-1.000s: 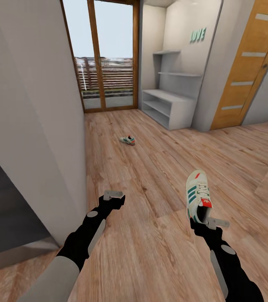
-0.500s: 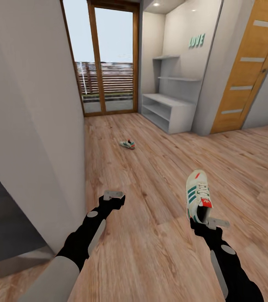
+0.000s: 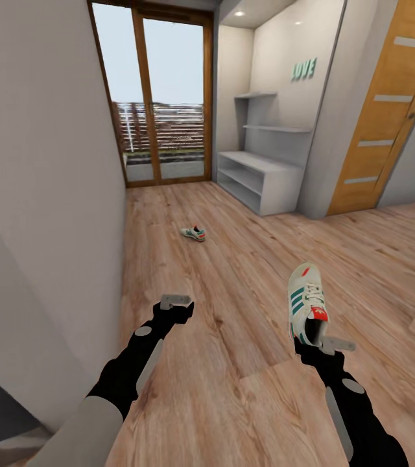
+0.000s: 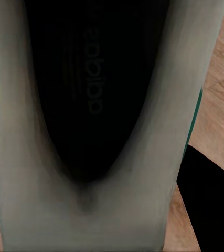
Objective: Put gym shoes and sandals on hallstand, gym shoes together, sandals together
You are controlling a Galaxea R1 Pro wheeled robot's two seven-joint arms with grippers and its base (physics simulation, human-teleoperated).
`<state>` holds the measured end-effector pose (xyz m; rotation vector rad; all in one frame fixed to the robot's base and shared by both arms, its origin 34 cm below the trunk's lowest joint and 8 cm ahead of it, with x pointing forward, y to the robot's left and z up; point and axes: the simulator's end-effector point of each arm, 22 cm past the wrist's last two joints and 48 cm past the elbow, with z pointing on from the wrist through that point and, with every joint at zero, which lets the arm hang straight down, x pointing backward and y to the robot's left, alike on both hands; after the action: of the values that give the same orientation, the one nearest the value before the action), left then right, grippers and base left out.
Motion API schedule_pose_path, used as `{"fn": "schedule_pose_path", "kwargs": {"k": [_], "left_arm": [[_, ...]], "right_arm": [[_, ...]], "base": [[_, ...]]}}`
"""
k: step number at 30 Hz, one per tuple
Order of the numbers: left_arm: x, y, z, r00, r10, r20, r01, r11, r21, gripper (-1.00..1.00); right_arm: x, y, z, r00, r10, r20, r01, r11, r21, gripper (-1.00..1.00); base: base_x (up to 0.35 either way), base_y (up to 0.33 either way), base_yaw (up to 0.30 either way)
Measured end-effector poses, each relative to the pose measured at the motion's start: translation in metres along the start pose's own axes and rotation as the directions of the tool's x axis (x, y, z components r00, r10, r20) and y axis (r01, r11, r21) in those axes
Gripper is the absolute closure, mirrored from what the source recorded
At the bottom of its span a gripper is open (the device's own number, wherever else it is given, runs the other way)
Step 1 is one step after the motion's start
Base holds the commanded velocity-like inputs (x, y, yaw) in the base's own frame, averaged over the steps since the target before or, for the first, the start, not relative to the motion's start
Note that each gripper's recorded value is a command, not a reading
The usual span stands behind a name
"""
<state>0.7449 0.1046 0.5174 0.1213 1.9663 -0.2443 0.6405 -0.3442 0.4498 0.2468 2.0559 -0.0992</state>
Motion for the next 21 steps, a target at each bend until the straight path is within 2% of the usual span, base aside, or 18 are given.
{"fn": "schedule_pose_path", "kwargs": {"k": [17, 21], "left_arm": [[-0.0005, -0.0002, -0.0004, 1.0, -0.001, 0.001, 0.001, 1.0, 0.0, -1.0], [-0.0008, 0.0, -0.0003, 1.0, -0.001, 0.001, 0.001, 1.0, 0.0, -1.0]], "right_arm": [[-0.0007, 0.0001, -0.0002, 1.0, 0.0, 0.001, 0.0, 1.0, 0.0, 1.0], [-0.0007, 0.0002, -0.0002, 1.0, 0.0, 0.001, 0.0, 1.0, 0.0, 1.0]], "base": [[0.296, -0.258, 0.001], [0.292, -0.263, 0.124]]}}
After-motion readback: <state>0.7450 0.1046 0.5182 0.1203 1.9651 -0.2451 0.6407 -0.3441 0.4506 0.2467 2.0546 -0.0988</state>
